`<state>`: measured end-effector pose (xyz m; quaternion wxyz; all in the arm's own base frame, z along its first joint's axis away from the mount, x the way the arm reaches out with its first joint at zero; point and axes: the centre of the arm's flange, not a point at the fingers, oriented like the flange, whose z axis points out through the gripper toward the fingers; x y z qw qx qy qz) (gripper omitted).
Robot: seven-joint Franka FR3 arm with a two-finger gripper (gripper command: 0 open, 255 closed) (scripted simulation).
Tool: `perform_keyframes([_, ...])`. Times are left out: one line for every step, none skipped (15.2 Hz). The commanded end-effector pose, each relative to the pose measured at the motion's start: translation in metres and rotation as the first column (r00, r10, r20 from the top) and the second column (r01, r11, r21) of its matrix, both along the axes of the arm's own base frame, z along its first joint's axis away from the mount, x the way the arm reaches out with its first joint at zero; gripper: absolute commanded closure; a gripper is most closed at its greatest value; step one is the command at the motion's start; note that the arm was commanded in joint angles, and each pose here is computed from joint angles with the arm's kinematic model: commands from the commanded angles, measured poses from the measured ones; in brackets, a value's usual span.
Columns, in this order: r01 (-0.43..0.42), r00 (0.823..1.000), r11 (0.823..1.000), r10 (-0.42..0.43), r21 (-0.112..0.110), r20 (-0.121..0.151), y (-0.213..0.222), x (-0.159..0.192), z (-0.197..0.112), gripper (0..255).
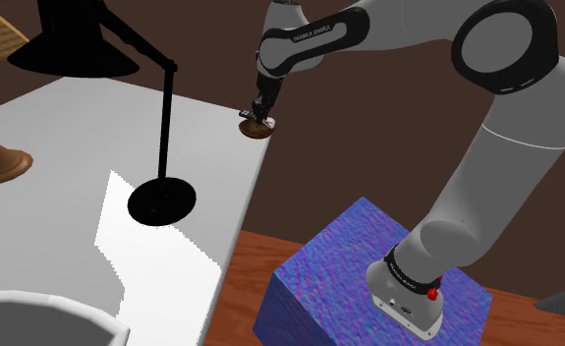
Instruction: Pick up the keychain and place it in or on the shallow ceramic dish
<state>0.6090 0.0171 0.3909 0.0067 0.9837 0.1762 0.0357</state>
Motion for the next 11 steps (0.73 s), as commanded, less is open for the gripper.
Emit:
perform_keyframes([0.0,1.0,1.0,0.0,0.0,0.001,-0.0007,-0.0003,-0.0032,255])
perform_keyframes([0.0,1.0,1.0,0.0,0.0,0.001,-0.0007,-0.0003,-0.0032,255])
perform_keyframes([0.0,1.0,1.0,0.0,0.0,0.001,-0.0007,-0.0003,-0.0032,255])
perform_keyframes([0.0,1.0,1.0,0.0,0.0,0.001,-0.0007,-0.0003,-0.0032,255])
perform_keyframes([0.0,1.0,1.0,0.0,0.0,0.001,-0.0007,-0.0003,-0.0032,255])
perform_keyframes([0.0,1.0,1.0,0.0,0.0,0.001,-0.0007,-0.0003,-0.0032,255])
perform_keyframes([0.0,1.0,1.0,0.0,0.0,0.0,-0.0007,-0.0003,-0.0032,255])
perform_keyframes([0.0,1.0,1.0,0.0,0.0,0.0,-0.0007,-0.0003,-0.0032,0])
perform_keyframes([0.0,1.0,1.0,0.0,0.0,0.0,-0.0007,-0.0003,-0.0032,0])
perform_keyframes([0.0,1.0,1.0,0.0,0.0,0.0,-0.0007,-0.0003,-0.0032,0])
perform_keyframes([0.0,1.0,1.0,0.0,0.0,0.0,-0.0007,-0.0003,-0.0032,0])
